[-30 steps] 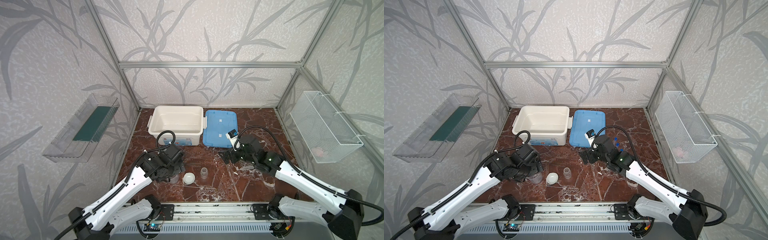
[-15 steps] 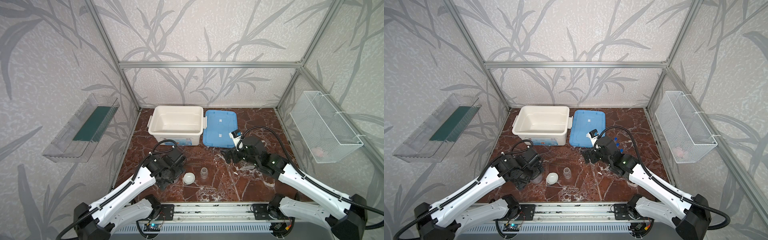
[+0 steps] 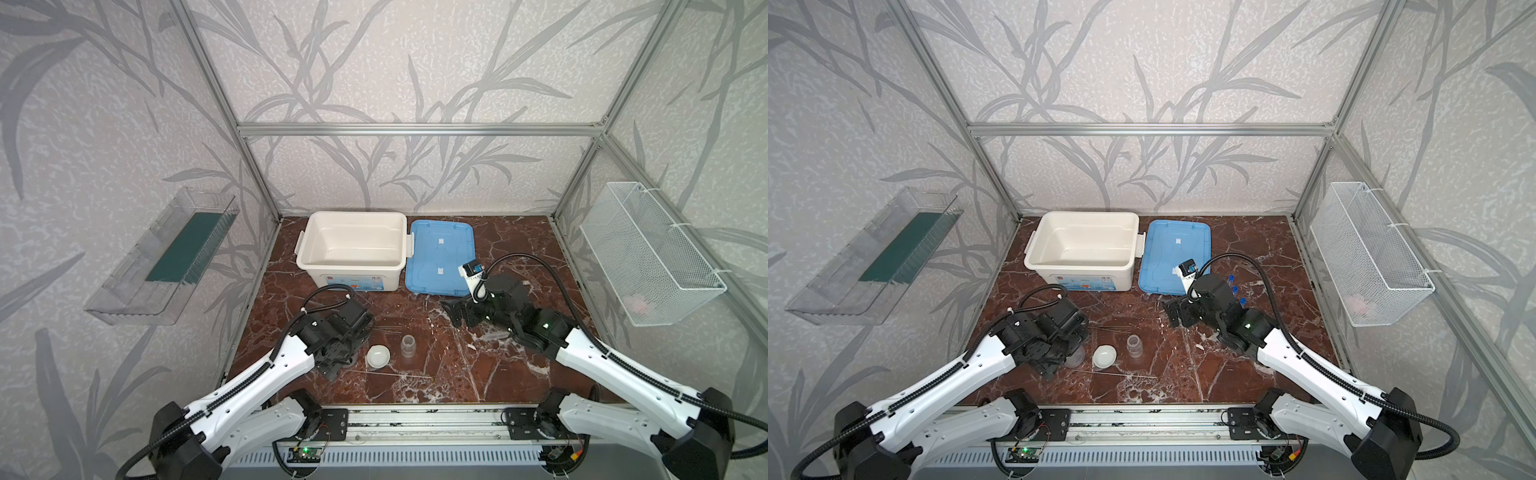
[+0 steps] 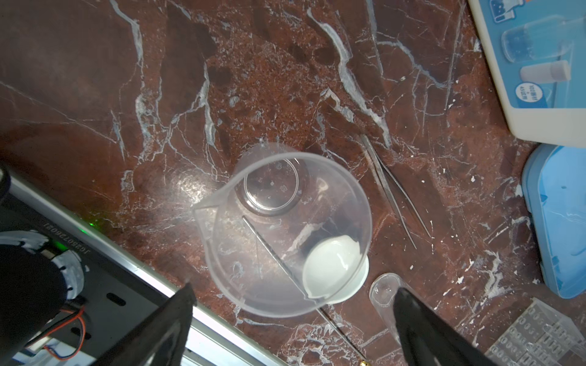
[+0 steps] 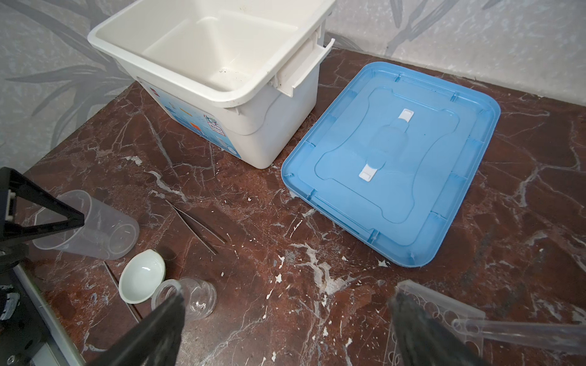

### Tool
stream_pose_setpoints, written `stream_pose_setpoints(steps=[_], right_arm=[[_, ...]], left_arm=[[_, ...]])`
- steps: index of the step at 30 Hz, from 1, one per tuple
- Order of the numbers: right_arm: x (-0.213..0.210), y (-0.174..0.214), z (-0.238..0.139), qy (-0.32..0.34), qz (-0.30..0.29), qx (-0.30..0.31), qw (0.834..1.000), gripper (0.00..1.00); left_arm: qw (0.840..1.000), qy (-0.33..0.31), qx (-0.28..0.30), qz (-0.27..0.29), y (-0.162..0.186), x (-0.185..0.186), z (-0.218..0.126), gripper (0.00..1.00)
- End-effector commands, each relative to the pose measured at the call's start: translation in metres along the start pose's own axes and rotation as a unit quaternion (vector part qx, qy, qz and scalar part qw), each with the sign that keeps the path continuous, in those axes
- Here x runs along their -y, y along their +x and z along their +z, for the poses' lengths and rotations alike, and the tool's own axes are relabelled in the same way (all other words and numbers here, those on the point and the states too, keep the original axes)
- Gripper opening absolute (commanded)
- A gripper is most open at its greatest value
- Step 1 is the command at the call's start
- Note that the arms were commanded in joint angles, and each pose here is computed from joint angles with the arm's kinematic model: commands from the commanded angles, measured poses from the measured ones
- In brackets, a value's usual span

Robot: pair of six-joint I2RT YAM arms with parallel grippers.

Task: Organize the chemistry lab equipment
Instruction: 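Close the left gripper on the rim of the clear measuring cup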

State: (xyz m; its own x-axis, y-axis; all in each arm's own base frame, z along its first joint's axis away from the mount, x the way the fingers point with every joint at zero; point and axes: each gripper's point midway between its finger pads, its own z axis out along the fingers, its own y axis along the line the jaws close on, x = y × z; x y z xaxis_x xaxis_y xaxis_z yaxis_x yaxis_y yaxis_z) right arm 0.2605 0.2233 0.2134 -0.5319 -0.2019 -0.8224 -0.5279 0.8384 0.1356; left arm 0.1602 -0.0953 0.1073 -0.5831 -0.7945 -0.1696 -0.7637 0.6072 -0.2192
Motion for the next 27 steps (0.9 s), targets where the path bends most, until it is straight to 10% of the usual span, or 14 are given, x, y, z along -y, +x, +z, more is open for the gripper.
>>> stream_pose_setpoints(steps=[1, 27], right_arm=[[0.004, -0.003, -0.003, 0.008, 0.006, 0.013, 1.000, 0.99], [0.005, -0.001, 0.006, 0.014, 0.000, 0.000, 1.000, 1.00]], left_arm=[[0.999, -0.010, 0.022, -0.028, -0.008, -0.005, 0.005, 0.99], [0.998, -0.049, 0.033, -0.012, -0.027, -0.014, 0.025, 0.81]])
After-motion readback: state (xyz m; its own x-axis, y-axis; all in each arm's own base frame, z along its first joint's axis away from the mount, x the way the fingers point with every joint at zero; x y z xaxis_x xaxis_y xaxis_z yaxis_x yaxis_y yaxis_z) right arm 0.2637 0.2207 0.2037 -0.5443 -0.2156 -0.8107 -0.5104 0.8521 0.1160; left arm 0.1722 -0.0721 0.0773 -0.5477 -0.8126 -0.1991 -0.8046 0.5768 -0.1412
